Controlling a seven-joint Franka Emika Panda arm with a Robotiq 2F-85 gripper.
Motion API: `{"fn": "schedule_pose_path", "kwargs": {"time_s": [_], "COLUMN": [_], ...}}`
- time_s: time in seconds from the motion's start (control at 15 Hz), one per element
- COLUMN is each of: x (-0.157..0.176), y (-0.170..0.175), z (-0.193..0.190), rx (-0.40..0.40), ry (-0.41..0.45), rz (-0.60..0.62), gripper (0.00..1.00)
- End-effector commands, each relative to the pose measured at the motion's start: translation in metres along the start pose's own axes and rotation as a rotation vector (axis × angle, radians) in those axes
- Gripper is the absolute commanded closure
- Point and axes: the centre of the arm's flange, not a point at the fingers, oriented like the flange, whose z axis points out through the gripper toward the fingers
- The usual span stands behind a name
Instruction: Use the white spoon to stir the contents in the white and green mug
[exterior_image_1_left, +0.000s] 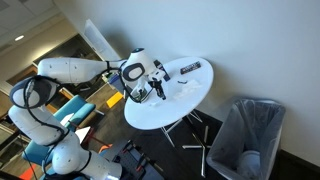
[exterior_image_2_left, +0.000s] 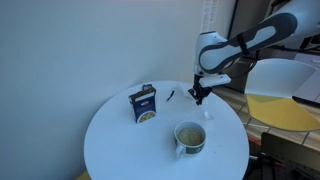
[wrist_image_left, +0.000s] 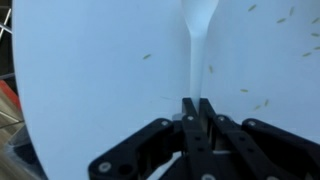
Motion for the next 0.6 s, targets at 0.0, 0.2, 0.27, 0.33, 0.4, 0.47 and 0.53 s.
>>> {"fn": "schedule_pose_path", "kwargs": {"time_s": [0.0,0.2,0.27,0.33,0.4,0.47,0.53], "x": [-0.049,-0.075,-0.084,-0.092,-0.098,-0.103,-0.105], "y": [0.017,0.021,0.019,0.015,0.008,0.002,-0.009], "z": [-0.069,-0.114,-0.126,-0.137,-0.146,-0.153,-0.158], "rx": [0.033,0.071,0.085,0.100,0.112,0.126,0.132], "ry": [0.113,0.205,0.232,0.250,0.264,0.274,0.275], "rz": [-0.026,-0.063,-0.072,-0.086,-0.096,-0.108,-0.116], "gripper": [0.97,0.97,0.97,0.97,0.97,0.97,0.97]}}
